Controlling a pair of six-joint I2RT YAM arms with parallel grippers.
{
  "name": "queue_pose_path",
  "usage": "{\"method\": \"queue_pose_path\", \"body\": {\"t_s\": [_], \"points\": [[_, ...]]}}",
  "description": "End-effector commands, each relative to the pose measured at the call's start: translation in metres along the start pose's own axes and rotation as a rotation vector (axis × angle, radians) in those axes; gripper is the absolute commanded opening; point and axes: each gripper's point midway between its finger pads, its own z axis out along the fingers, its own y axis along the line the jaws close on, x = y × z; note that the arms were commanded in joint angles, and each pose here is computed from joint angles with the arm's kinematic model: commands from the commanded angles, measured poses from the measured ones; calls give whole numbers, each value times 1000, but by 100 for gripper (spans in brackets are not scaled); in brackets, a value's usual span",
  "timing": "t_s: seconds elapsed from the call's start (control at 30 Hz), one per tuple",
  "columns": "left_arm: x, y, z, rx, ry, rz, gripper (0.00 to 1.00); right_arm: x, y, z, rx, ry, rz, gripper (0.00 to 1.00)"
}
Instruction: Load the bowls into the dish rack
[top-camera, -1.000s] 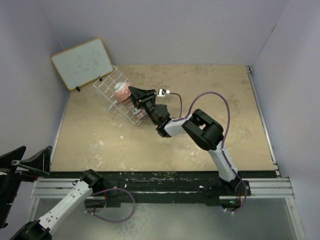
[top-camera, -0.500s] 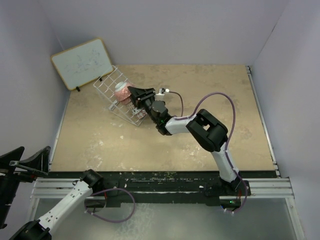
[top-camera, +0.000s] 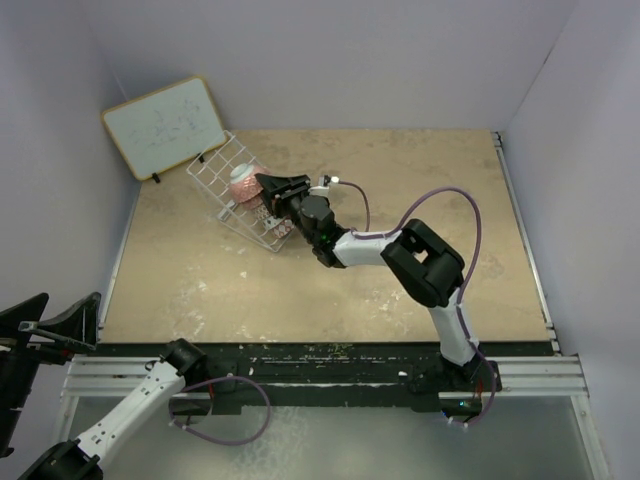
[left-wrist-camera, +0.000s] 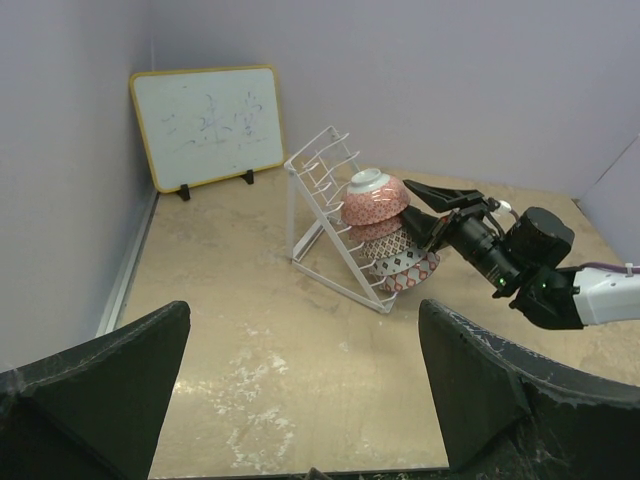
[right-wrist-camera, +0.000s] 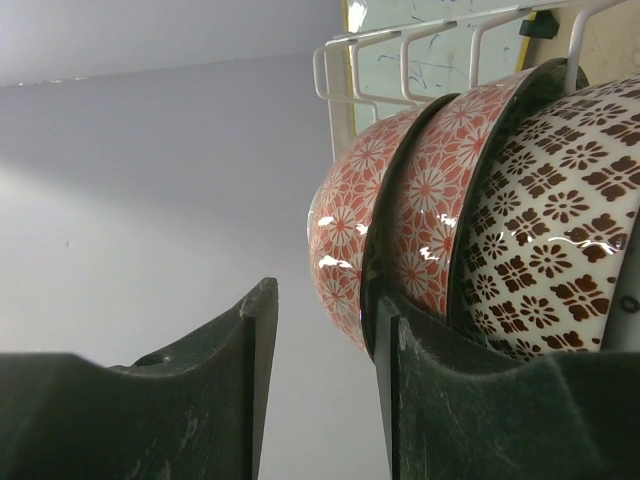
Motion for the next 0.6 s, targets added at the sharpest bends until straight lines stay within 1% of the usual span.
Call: {"method": "queue_pose_path", "body": {"t_s": [0.0,0.23,0.57], "points": [[-7,2,-3,3,-31,-27,99,-8,17,0,6,-50,-8,46],[-7,2,-3,0,-30,-29,99,-17,19,-7,31,-86,-59,46],[-6,2,-3,-2,-27,-30,99,-24,16,-13,63,-98,-114,46]]}}
